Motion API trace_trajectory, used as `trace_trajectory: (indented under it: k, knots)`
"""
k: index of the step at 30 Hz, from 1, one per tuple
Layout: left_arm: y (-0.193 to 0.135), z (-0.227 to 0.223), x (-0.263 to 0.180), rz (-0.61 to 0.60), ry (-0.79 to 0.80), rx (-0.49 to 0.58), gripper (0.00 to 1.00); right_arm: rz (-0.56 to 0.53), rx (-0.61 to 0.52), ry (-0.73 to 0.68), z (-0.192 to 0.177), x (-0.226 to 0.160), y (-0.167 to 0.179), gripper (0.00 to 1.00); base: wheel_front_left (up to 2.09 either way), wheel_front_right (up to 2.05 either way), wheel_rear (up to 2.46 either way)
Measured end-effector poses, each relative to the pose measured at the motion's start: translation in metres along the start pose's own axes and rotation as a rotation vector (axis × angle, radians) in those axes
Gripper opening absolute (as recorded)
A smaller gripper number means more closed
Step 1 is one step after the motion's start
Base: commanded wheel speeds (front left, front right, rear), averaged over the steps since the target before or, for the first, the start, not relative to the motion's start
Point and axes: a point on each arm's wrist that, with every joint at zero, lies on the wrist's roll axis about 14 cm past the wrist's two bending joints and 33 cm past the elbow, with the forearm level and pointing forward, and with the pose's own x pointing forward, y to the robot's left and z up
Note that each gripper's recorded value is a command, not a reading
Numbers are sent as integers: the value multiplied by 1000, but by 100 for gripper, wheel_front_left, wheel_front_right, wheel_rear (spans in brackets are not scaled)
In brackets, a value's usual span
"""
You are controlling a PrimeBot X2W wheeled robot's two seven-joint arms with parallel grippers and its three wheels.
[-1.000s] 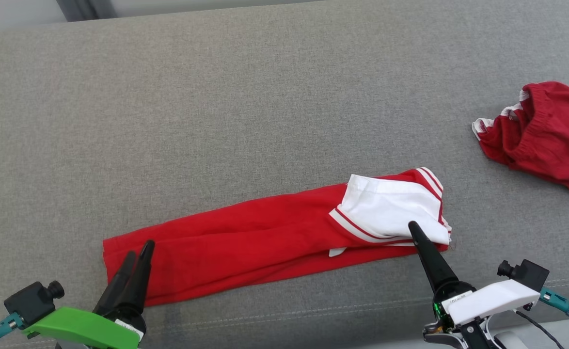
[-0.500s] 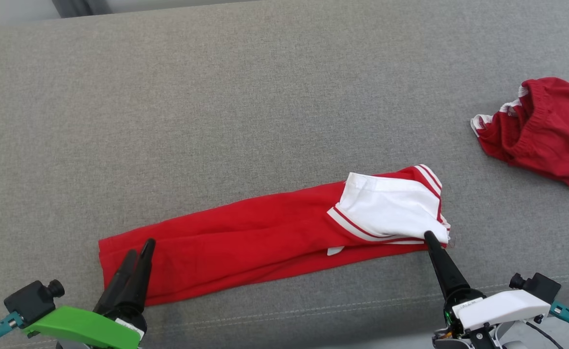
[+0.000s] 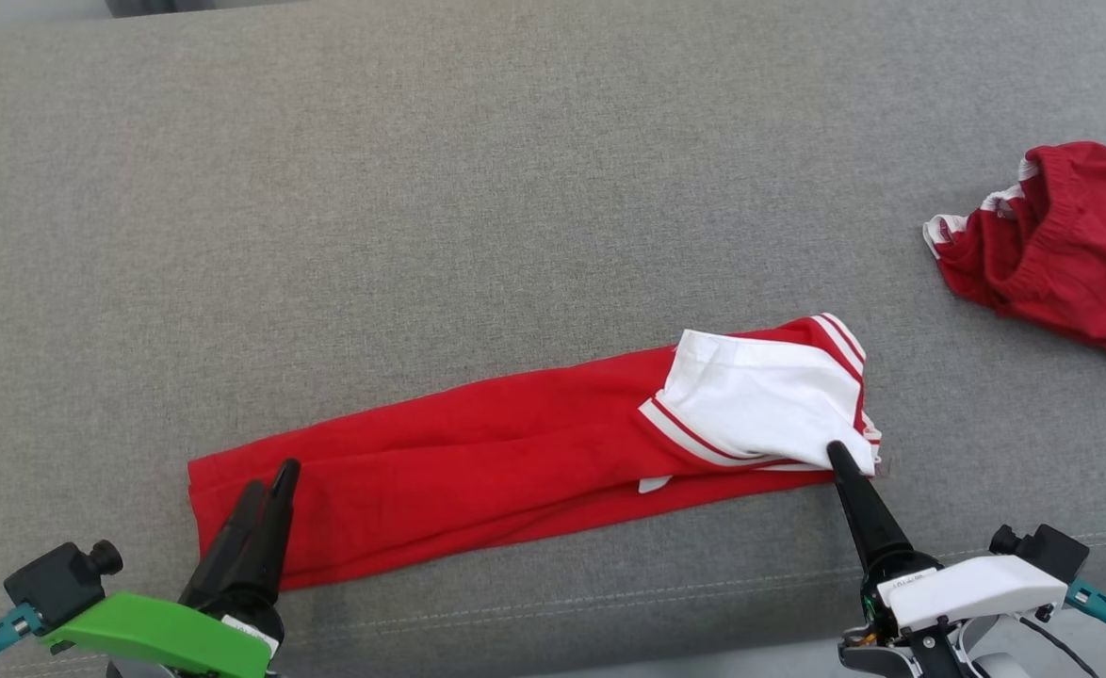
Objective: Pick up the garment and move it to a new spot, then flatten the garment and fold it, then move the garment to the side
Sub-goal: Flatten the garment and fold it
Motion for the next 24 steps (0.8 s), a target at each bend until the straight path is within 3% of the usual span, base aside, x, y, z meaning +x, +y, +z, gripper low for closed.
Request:
trace_trajectory:
  k: [24]
  knots:
    - [10, -4, 13, 22, 22, -13, 100, -69, 11, -1, -4, 5, -19, 100, 0, 0, 0]
